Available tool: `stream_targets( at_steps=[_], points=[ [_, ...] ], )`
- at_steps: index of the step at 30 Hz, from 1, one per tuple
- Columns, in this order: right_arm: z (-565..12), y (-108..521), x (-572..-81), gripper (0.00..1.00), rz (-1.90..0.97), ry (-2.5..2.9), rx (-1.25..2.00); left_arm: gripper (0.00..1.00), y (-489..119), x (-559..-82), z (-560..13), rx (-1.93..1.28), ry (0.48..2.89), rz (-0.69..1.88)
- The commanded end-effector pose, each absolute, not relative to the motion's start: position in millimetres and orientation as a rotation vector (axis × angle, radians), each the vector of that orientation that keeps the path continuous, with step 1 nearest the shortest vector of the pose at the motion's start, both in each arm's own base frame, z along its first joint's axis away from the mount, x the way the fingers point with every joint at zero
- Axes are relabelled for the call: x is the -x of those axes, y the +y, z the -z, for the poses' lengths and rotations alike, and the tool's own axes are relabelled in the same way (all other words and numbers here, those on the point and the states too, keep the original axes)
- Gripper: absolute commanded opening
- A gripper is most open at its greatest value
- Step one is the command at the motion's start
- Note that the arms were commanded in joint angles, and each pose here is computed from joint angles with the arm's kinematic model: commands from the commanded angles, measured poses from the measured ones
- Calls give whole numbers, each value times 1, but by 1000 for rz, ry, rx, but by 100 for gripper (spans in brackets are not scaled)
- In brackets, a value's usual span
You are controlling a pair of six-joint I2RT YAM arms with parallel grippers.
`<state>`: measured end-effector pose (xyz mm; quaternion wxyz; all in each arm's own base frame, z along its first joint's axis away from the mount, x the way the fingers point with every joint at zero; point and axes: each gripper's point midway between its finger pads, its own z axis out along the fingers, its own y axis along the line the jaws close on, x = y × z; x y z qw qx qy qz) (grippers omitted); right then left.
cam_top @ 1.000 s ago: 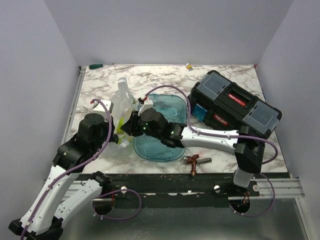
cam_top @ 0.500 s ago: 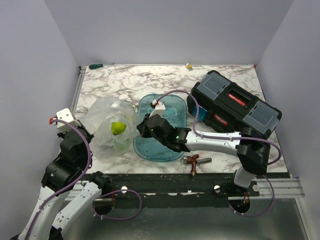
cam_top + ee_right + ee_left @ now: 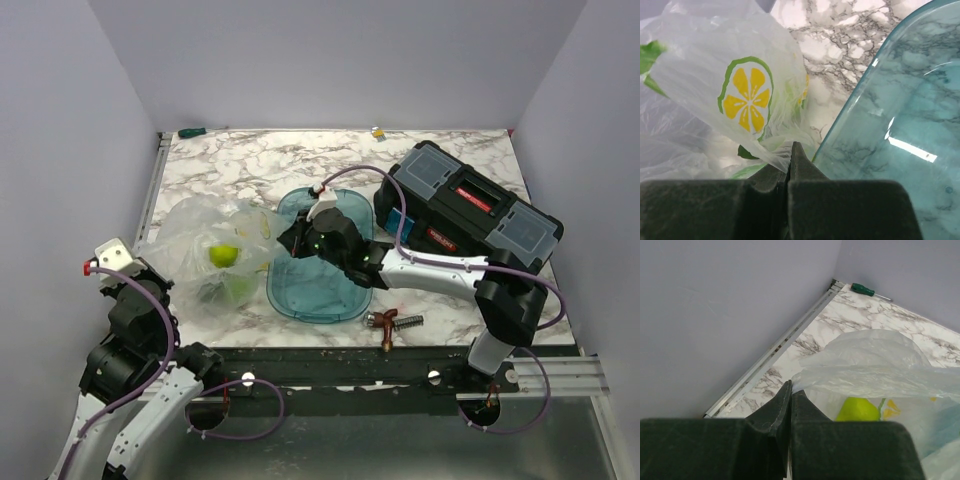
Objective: Take the fake fruits out of the plastic bag
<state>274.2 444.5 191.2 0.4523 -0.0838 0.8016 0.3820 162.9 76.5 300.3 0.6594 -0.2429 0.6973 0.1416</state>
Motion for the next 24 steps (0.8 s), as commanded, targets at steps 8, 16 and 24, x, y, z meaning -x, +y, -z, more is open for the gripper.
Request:
stream_targets(
  at_steps=[8,16,24],
  points=[
    [-171,431,-297,1,-1002,2026,253,0,95,-150,-311,548,1530,-425],
    [-197,470,-260,24,-1029,2046,383,23,37,-161,-311,321,1657,-71],
    [-249,441,-245,62,-866,1968,411,58,32,-133,-345,304,1636,96]
  ],
)
